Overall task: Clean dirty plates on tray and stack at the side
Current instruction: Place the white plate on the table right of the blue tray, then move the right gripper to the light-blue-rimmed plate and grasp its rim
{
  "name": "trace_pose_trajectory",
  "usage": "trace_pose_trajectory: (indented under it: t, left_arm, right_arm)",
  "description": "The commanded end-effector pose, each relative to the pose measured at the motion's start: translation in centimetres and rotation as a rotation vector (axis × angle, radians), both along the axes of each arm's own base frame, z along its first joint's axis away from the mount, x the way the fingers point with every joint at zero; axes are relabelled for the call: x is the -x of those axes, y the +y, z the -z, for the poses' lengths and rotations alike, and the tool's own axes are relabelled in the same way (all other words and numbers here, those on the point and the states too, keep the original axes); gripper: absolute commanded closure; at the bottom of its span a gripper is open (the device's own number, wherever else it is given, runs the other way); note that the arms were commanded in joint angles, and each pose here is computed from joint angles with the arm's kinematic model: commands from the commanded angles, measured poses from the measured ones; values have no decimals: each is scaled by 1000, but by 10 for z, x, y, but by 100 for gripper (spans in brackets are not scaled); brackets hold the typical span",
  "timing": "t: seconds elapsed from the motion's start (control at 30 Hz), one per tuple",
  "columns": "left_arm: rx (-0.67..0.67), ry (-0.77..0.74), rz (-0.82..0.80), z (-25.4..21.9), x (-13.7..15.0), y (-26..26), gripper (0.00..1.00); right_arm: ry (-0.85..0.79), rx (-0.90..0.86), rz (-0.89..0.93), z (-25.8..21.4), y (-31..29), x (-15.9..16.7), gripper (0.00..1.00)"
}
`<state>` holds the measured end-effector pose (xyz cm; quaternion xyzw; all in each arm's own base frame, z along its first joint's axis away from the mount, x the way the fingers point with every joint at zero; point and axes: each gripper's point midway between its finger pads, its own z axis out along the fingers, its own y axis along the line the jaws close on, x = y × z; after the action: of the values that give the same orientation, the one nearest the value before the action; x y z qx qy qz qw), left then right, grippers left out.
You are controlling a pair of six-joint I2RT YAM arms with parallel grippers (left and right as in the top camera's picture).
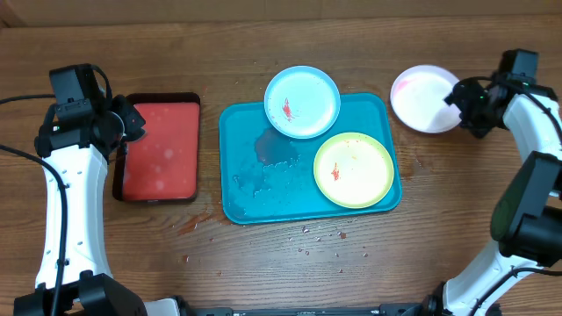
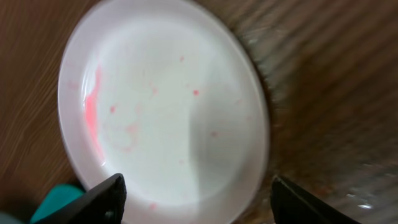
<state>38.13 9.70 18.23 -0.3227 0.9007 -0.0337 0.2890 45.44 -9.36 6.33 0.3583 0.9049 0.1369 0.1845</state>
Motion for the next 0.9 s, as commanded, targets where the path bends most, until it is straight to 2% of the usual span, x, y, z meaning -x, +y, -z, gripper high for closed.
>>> trace_pose_trajectory:
  t: [0.0, 0.13, 0.27, 0.33, 0.37, 0.47, 0.53, 0.67, 0.87]
  left_arm:
    - [-7, -1, 19, 0, -2, -1, 96]
    - [-7, -1, 19, 0, -2, -1, 96]
    - [-7, 0, 19, 0, -2, -1, 96]
    - [-7, 0, 19, 0, -2, -1, 96]
    - [-7, 0, 19, 0, -2, -1, 96]
    - [-6, 1, 19, 0, -1, -1, 95]
    - [-5, 6, 19, 1, 0, -1, 96]
    - [-4, 7, 19, 1, 0, -1, 96]
    - [9, 4, 29, 1, -1, -4, 96]
  right_arm:
    - [-94, -132, -259, -9, 66, -14, 23]
    - [-206, -209, -413, -27, 121, -29, 23]
    - [-280, -185, -519, -36, 176, -42, 23]
    - [-280, -84, -532, -30, 193, -47, 22]
    - [-265, -18, -510, -25, 196, -49, 14]
    - [-203, 175, -410, -4, 197, -51, 14]
    - [-191, 243, -409, 7, 204, -52, 14]
    - [-196, 256, -469, 31, 225, -55, 14]
    - [-241, 177, -634, 41, 258, -53, 31]
